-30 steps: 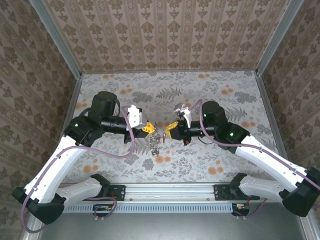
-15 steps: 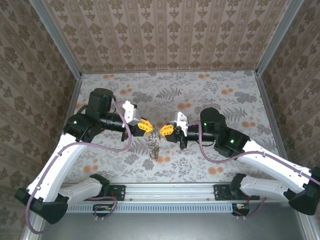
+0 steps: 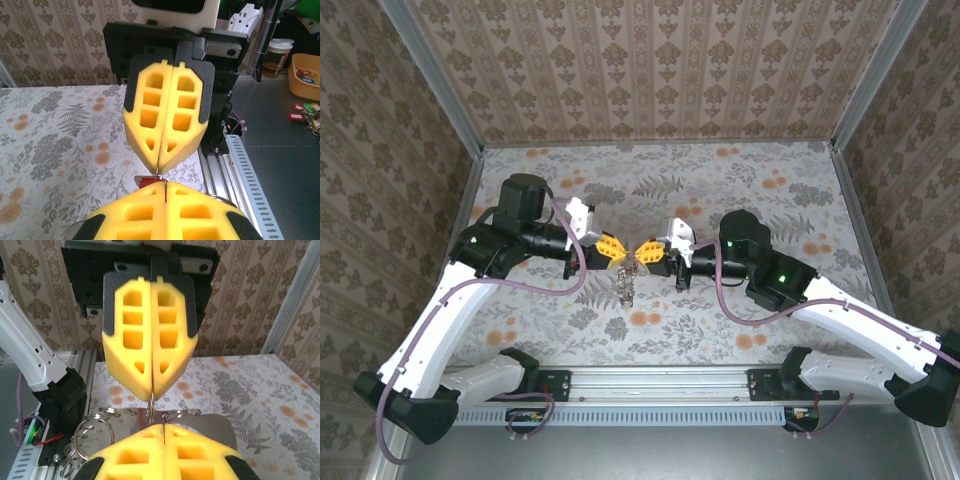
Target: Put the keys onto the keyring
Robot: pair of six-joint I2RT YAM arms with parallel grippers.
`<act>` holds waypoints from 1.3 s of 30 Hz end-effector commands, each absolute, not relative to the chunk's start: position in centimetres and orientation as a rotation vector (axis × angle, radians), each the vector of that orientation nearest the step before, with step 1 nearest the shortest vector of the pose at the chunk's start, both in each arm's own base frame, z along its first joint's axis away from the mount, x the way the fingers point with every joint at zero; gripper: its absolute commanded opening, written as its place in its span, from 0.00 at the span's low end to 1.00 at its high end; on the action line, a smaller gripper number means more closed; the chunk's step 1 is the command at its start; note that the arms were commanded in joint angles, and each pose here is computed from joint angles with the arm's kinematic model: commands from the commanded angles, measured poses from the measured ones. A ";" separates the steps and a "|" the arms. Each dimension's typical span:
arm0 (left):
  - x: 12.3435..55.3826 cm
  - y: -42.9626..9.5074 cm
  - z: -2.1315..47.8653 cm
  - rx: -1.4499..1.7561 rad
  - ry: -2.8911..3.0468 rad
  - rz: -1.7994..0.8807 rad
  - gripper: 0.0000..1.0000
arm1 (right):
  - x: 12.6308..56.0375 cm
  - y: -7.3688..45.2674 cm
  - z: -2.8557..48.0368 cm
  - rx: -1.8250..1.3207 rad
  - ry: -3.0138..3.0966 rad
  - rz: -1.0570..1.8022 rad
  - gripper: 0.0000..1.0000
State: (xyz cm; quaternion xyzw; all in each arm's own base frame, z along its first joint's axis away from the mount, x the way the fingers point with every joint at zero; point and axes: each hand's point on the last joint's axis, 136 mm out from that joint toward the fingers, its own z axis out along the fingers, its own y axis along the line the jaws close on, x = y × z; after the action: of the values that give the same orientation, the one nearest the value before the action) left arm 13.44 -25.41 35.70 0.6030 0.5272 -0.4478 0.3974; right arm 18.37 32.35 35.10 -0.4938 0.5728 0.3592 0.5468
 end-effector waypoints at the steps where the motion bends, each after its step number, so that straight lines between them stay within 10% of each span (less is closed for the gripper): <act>1: 13.0 -25.3 37.3 1.529 1.262 -1.143 0.00 | 18.1 32.6 37.3 -1.165 1.280 0.846 0.00; 39: 13.2 -25.2 37.4 1.519 1.260 -1.116 0.00 | 17.2 32.9 37.1 -1.188 1.335 0.915 0.00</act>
State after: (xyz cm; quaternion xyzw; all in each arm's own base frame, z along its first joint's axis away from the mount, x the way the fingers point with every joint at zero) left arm 13.54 -25.39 35.67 0.6026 0.5286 -0.4454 0.3988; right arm 17.88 32.55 35.43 -0.4969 0.5782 0.3674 0.5327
